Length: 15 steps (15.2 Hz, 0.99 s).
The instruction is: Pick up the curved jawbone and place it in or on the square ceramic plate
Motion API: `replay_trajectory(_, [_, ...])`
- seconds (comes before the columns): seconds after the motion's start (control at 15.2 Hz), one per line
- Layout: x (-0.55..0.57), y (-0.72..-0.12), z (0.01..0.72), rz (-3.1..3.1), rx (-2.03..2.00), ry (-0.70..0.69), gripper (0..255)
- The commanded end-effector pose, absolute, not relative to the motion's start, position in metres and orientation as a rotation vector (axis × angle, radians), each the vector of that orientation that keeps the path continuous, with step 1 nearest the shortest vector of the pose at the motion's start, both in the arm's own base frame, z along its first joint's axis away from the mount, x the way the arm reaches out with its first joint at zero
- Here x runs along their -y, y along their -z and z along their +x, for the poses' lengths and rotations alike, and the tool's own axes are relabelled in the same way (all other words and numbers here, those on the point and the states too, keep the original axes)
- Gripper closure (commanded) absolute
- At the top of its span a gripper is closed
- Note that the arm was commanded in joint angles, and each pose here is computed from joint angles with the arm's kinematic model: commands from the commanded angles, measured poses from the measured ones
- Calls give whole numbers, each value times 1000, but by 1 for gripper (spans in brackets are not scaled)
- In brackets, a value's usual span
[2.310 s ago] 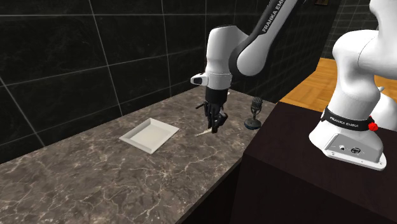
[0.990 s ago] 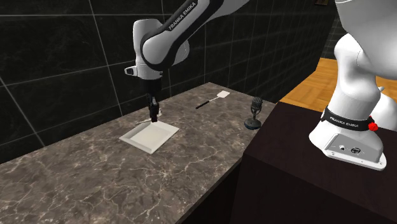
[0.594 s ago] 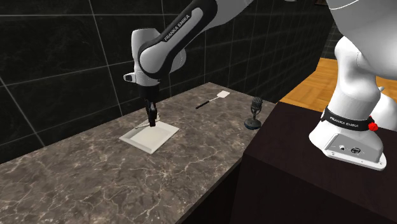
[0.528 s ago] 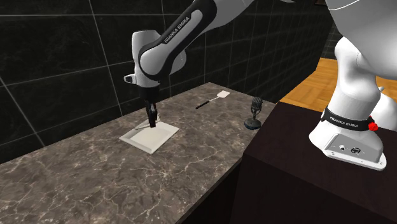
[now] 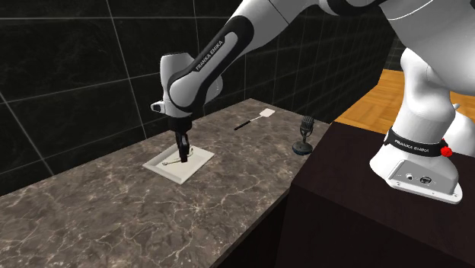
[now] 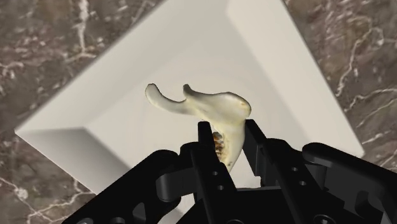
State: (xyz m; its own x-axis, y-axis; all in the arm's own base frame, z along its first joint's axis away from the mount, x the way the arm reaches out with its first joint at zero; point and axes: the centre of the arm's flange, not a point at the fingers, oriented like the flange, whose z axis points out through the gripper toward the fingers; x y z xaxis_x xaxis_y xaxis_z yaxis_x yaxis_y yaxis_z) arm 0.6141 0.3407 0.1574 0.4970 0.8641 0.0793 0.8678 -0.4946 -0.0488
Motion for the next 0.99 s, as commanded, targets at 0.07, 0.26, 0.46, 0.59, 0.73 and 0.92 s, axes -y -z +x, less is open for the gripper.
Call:
replay_trajectory(0.07, [-340, -152, 613, -2646, 1534, 68, 255])
replay_trajectory(0.26, [-340, -152, 613, -2646, 1534, 68, 255])
replay_trajectory(0.46, [-340, -152, 613, -2646, 1534, 68, 0])
replay_trajectory(0.59, [-340, -152, 613, -2646, 1534, 68, 0])
replay_trajectory(0.73, [-340, -152, 613, -2646, 1534, 68, 0])
replay_trajectory(0.92, [-337, -178, 613, -2646, 1534, 68, 0])
